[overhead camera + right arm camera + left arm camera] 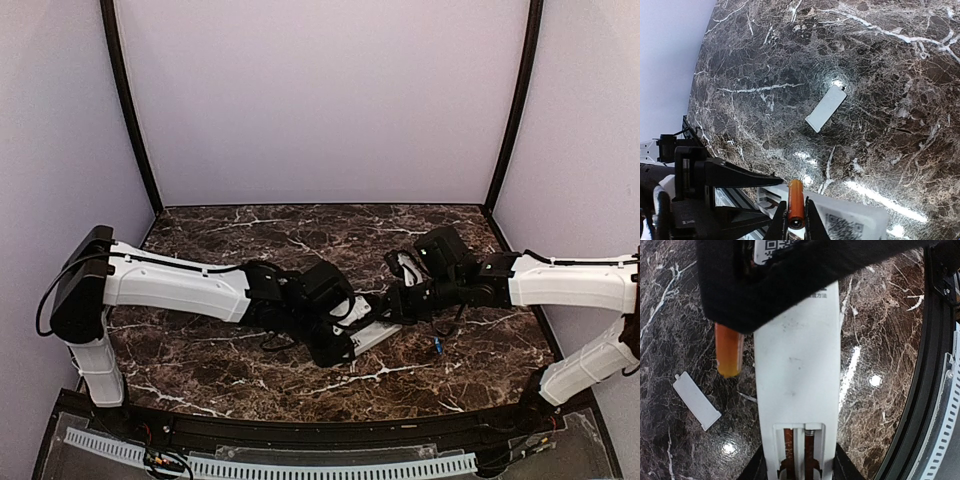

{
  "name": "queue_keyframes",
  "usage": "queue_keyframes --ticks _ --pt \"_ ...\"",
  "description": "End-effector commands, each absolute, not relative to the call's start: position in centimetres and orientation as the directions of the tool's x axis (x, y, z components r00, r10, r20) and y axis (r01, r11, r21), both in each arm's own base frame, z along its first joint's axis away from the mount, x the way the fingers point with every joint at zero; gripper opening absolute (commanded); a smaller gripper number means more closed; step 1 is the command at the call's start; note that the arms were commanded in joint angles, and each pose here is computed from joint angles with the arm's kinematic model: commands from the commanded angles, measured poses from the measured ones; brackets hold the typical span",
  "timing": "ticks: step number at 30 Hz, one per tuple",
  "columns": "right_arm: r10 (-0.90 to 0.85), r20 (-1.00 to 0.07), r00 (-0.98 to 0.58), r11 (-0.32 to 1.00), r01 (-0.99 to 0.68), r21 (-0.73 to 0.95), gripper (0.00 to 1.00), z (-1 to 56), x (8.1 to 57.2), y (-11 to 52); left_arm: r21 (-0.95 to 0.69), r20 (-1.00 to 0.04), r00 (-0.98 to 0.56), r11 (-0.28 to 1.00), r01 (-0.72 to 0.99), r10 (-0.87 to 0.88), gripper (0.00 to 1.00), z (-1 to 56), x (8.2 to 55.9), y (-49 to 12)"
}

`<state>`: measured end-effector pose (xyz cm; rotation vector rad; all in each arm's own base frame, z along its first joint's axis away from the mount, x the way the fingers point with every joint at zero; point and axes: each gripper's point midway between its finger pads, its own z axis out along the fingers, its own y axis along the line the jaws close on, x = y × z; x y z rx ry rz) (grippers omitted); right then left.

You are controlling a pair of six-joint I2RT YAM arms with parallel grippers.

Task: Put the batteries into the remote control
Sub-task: Move the remote control without batteries to the center of the board.

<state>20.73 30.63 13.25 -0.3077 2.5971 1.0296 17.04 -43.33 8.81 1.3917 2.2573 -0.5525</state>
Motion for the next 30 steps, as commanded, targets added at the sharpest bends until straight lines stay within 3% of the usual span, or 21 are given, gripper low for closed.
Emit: queue_keyframes --ticks 1,5,9,17,21,25,30 --pt "-0.05 -0.398 -0.916 0.717 -0.31 0.624 0.0 14.1 21.3 30.4 -0.128 -0.425 -0.495 0.49 0.862 0.758 0.01 6.9 16.8 -42.8" --pt "-0.051 -0.392 -0.919 0.71 -0.309 0.633 0.0 13.7 21.2 30.5 -0.111 -0.356 -0.511 0.508 0.854 0.782 0.02 4.6 16.6 -42.1" --pt "-0.06 -0.379 -0.923 0.706 -0.308 0.638 0.0 13.2 21.0 30.7 -0.069 -0.331 -0.496 0.503 0.861 0.803 0.11 3.3 16.9 -41.5" --pt "-0.07 -0.373 -0.925 0.704 -0.31 0.639 0.0 12.6 20.8 30.7 -0.123 -0.352 -0.471 0.459 0.88 0.809 0.57 3.0 15.9 -41.7" --pt "-0.082 -0.373 -0.924 0.692 -0.322 0.646 0.0 12.6 20.5 30.8 -0.126 -0.423 -0.442 0.432 0.893 0.791 0.77 4.6 15.6 -41.3" --pt "-0.112 -0.368 -0.923 0.639 -0.351 0.684 0.0 12.8 19.9 31.8 -0.113 -0.484 -0.418 0.418 0.901 0.769 0.82 6.4 15.2 -39.9" --pt "-0.139 -0.315 -0.939 0.591 -0.334 0.734 0.0 11.4 19.2 34.2 -0.072 -0.578 -0.387 0.428 0.901 0.719 0.8 8.0 14.8 -36.8"
